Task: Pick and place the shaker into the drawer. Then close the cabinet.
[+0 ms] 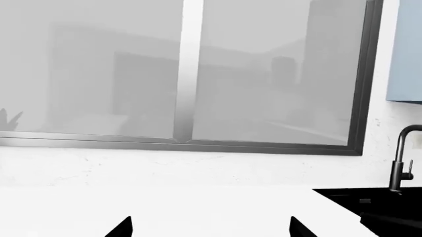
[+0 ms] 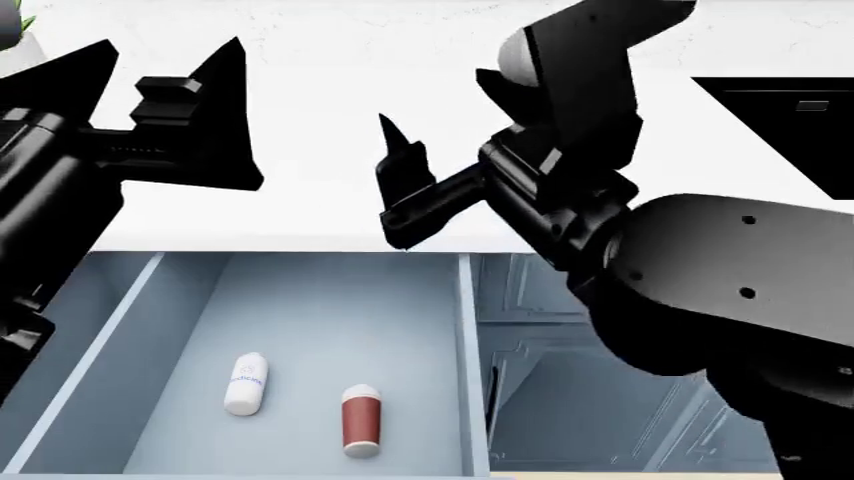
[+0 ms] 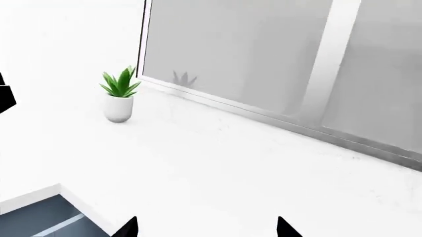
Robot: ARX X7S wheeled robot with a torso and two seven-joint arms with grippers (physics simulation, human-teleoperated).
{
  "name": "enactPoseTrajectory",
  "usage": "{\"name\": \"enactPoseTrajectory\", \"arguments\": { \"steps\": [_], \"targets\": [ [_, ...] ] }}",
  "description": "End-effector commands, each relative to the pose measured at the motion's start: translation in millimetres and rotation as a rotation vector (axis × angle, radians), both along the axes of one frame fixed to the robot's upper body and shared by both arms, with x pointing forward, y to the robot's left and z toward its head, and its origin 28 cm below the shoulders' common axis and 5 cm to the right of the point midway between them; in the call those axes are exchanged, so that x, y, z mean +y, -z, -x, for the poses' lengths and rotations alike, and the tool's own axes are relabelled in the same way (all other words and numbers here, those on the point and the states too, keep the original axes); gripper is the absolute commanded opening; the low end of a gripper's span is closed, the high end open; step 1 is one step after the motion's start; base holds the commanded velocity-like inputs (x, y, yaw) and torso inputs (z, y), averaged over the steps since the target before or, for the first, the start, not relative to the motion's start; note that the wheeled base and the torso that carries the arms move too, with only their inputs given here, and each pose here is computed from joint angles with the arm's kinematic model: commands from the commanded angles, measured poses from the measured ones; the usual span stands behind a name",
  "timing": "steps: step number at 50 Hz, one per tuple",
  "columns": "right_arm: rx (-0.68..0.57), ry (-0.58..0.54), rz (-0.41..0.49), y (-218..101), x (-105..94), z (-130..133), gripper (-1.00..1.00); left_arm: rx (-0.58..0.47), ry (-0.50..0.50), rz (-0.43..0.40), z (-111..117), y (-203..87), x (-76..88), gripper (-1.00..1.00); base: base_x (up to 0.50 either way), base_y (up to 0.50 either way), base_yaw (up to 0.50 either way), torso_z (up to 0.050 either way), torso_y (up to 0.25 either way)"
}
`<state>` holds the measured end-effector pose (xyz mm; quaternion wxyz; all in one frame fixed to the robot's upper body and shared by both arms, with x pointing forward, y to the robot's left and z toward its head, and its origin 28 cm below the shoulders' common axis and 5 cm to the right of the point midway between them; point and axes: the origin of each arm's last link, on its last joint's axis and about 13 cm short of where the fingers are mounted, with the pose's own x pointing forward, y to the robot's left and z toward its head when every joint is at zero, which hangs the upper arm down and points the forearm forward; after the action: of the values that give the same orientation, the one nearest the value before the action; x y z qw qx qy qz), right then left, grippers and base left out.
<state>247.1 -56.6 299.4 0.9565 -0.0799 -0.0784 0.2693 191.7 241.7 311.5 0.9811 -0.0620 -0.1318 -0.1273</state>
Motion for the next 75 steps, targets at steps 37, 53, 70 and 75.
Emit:
{"name": "enactPoseTrajectory", "arguments": {
  "steps": [37,53,70,75],
  "targets": [
    [-0.268,0.273,-0.105,-22.6,-24.6,37.0,1.0,0.048,0.049,0.018,7.6,13.0,-10.5,1.0,-0.03,-0.21,0.0,0.0,0.0],
    [-0.248,0.257,-0.151,-14.3,-24.4,34.7,1.0,0.049,0.047,0.01,7.8,14.9,-11.7,1.0,-0.24,-0.49,0.0,0.0,0.0],
    [-0.218,0.253,-0.178,-4.2,-25.0,30.3,1.0,0.067,0.044,-0.001,7.2,21.3,-13.5,1.0,-0.45,-0.44,0.0,0.0,0.0],
    [-0.206,0.251,-0.183,-1.6,-24.4,29.3,1.0,0.07,0.045,-0.004,6.8,22.8,-13.4,1.0,-0.48,-0.42,0.0,0.0,0.0]
  ]
}}
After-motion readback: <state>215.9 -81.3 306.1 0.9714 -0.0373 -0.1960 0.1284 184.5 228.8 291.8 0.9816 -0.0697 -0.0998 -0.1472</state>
